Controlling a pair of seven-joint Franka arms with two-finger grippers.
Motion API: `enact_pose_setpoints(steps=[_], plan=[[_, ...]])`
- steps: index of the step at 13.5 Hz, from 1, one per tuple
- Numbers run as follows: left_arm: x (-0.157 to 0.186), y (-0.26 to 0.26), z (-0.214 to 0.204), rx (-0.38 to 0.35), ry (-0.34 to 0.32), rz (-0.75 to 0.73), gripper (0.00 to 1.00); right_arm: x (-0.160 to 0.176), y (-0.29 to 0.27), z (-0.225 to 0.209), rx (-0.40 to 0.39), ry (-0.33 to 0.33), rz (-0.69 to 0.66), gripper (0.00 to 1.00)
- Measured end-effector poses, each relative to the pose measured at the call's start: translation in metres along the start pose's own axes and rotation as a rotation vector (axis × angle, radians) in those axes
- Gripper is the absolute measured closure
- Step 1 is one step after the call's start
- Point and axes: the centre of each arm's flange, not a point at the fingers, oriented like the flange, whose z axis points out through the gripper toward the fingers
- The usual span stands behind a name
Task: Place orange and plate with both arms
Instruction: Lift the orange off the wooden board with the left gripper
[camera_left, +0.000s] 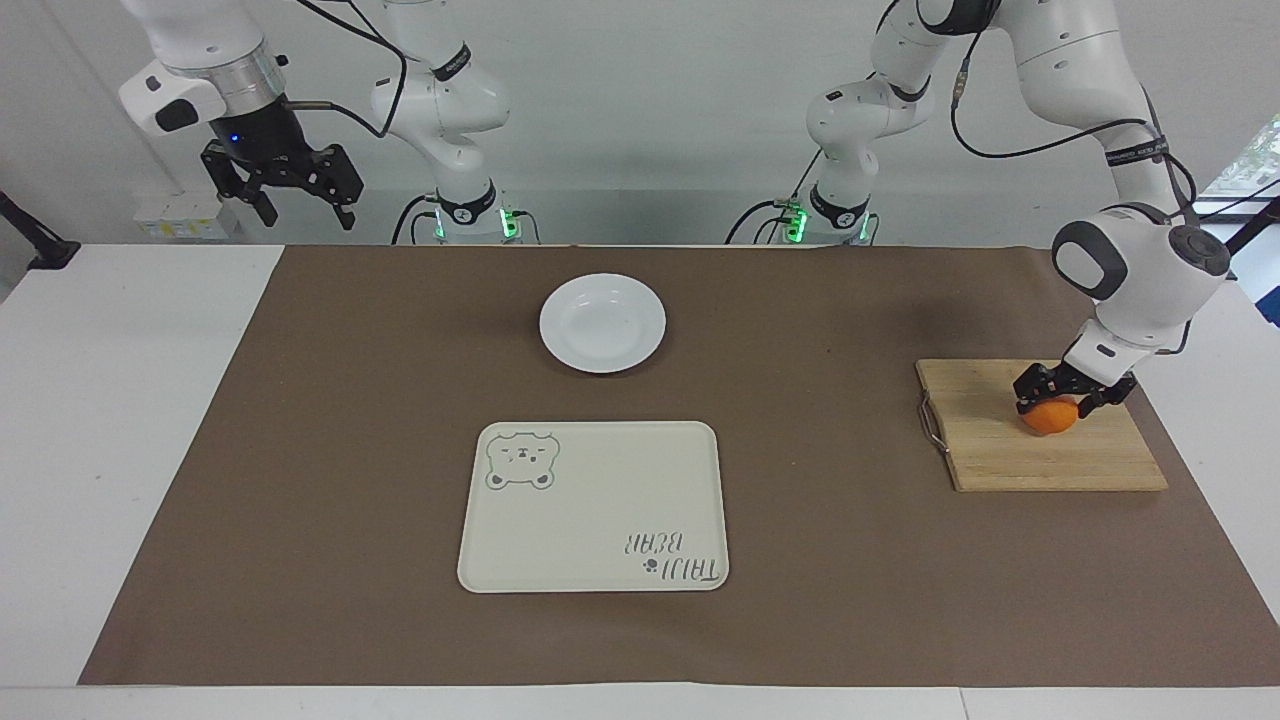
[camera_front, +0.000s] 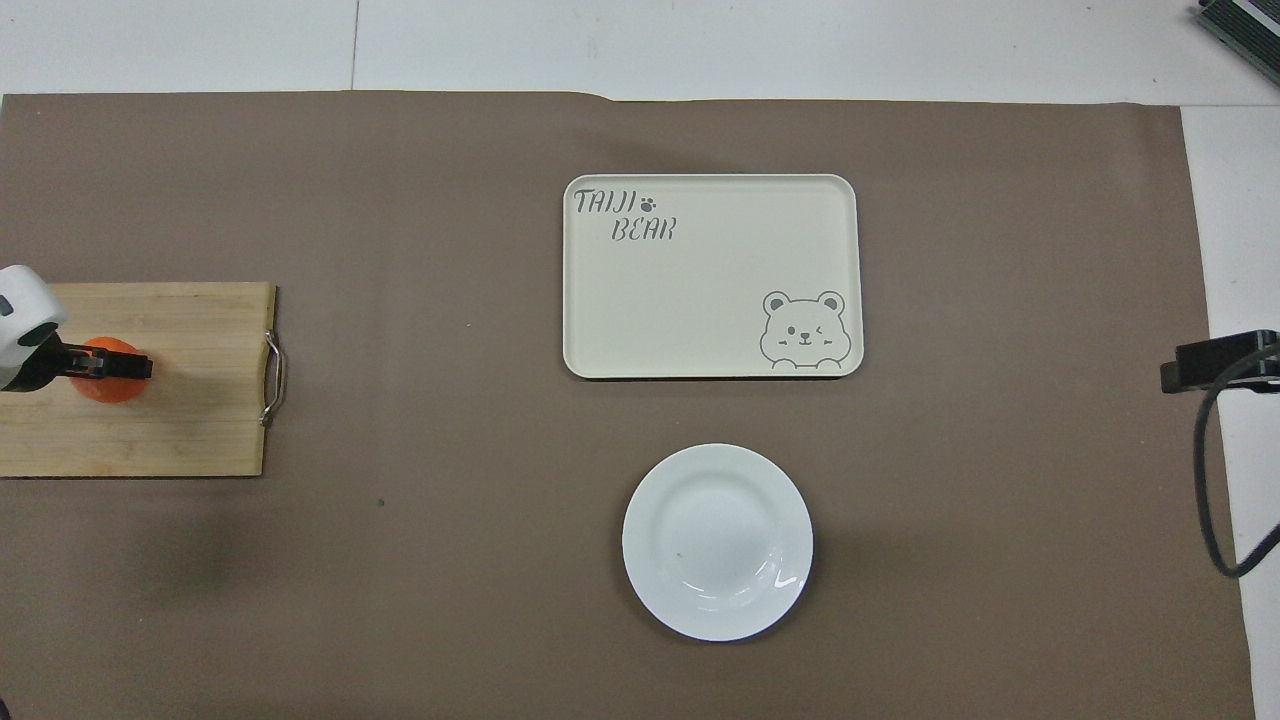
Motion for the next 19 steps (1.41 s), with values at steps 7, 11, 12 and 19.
enact_pose_setpoints(steps=[7,11,12,19], plan=[[0.005,-0.001,-0.002,0.019,0.038,0.05,0.19,0.0,0.0,0.0,0.0,0.0,0.0,0.0],[0.023,0.014,-0.027,0.035,0.09,0.093,0.19,0.0,0.0,0.0,0.0,0.0,0.0,0.0],[0.03,0.028,-0.041,0.04,0.108,0.118,0.19,0.0,0.0,0.0,0.0,0.0,0.0,0.0],[0.058,0.235,-0.093,-0.019,0.104,0.285,0.19,0.0,0.0,0.002,0.0,-0.004,0.0,0.0]])
